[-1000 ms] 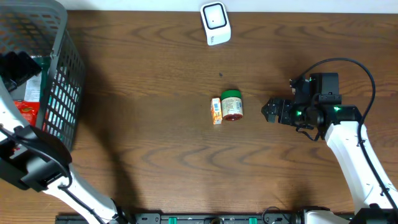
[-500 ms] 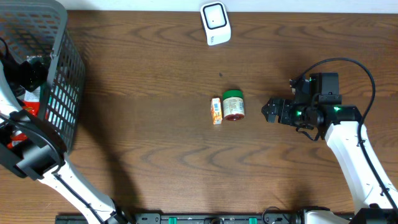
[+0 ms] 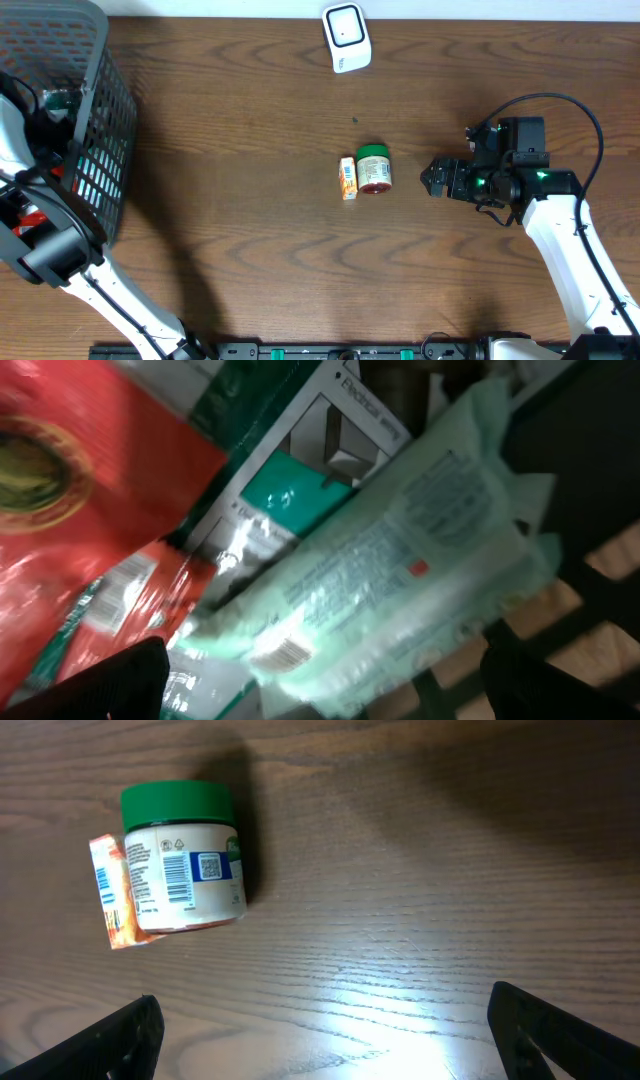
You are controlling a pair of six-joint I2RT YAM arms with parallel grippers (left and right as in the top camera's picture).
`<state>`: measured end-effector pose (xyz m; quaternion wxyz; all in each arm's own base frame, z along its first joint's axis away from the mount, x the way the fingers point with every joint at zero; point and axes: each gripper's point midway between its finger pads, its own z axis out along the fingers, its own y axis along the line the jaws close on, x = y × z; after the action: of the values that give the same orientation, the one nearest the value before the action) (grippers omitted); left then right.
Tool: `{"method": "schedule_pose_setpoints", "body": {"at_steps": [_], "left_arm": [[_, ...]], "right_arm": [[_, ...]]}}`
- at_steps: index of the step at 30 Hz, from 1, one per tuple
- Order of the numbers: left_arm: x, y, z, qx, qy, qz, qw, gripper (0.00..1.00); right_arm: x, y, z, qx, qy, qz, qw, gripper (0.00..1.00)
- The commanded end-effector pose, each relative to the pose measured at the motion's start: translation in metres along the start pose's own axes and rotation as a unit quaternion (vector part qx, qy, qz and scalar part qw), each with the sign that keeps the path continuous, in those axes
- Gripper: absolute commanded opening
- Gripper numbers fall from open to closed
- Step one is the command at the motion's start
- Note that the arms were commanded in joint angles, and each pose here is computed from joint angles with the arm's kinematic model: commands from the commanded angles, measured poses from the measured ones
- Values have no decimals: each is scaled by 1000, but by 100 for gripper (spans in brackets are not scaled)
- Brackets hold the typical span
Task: Scan the item barcode
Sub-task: 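Reach the left gripper into the basket toward the white wipes pack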
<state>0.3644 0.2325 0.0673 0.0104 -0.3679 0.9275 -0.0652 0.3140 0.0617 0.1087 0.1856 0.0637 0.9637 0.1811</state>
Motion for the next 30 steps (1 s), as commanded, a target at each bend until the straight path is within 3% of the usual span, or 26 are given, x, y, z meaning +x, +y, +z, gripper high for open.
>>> {"method": "schedule_pose_setpoints", "body": {"at_steps": [1,6,9,12,21,24,30], "left_arm": [[10,1,23,12,26,4,1000,100],[16,-13,27,55,38,1,998,94],[15,-14,27,60,37,1,998,80],[15,-14,27,60,37,1,998,74],[12,-25,20,92,30,1,995,76],[0,-36,-2,129,3,5,992,81],[-28,-44,-51,135,-95,56,985,86]], "right_arm": [[-4,7,-2,-7,-4,-4,1000,99],[-3,7,-2,-7,-4,-4,1000,99],[-3,7,-2,-7,-4,-4,1000,99],[-3,7,-2,-7,-4,-4,1000,99],[-3,7,-2,-7,-4,-4,1000,99],[-4,7,-2,-7,-4,-4,1000,99],[-4,7,-2,-7,-4,-4,1000,99]]}}
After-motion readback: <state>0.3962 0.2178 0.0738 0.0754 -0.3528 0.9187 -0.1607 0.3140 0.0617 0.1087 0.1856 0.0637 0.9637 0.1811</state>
